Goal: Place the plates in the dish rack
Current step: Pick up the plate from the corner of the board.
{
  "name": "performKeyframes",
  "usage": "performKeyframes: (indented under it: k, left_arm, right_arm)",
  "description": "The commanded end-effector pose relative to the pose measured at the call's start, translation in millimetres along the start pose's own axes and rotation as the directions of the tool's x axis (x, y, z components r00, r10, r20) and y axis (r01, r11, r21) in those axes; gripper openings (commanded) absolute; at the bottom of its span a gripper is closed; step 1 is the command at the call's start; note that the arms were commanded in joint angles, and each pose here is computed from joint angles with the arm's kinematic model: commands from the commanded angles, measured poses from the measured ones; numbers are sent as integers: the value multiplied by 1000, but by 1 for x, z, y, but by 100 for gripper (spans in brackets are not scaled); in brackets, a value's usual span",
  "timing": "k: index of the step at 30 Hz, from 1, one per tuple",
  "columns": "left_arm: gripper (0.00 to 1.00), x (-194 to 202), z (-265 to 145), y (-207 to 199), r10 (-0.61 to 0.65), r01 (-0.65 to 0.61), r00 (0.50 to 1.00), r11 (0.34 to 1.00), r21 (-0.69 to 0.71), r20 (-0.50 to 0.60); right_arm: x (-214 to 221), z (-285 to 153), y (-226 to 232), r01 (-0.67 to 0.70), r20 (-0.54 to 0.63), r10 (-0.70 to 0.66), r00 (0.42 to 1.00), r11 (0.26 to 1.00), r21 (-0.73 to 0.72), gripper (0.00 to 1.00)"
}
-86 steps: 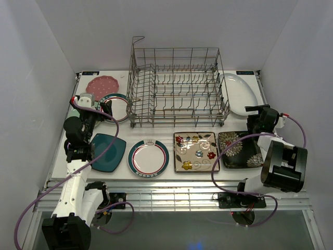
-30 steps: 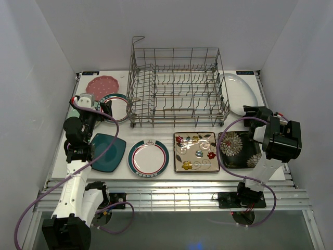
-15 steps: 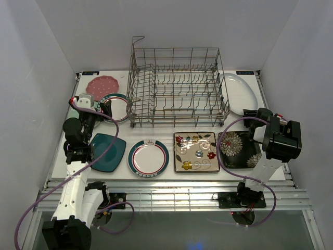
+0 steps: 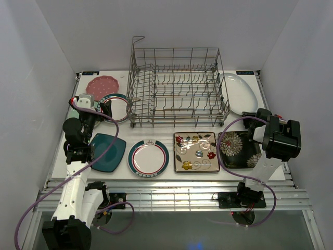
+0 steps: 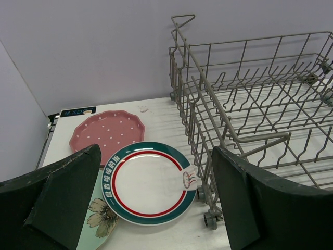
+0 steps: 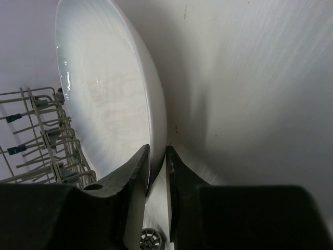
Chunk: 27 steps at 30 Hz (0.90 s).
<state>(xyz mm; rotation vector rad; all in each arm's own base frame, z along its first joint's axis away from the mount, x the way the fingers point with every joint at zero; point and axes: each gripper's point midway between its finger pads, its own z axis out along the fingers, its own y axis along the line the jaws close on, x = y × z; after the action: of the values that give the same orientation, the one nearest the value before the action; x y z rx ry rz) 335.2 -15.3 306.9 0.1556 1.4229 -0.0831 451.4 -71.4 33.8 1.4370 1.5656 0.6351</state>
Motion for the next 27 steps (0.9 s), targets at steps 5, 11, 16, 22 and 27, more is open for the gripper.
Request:
performKeyframes:
  k: [5, 11, 16, 22, 27]
  left_arm:
    - [98, -2, -3, -2, -2, 2, 1000, 1000, 8, 12]
    - [98, -4, -3, -2, 1, -1, 1000, 1000, 7, 19]
    - [98, -4, -4, -2, 1, -1, 1000, 1000, 8, 19]
    - [98, -4, -4, -4, 1, -2, 1000, 1000, 17, 19]
    - [98, -3, -4, -6, 1, -1, 1000, 1000, 26, 18]
  right_arm:
    - [-11, -1, 21, 17, 50, -14, 999, 999, -42, 19]
    - [-17, -8, 29, 23, 72, -19, 997, 999, -48, 8]
    - [-22, -13, 34, 28, 92, -24, 995, 999, -44, 8]
    - [-29, -17, 38, 50, 123, -49, 991, 999, -6, 8]
    - [-44, -25, 51, 79, 177, -83, 981, 996, 29, 8]
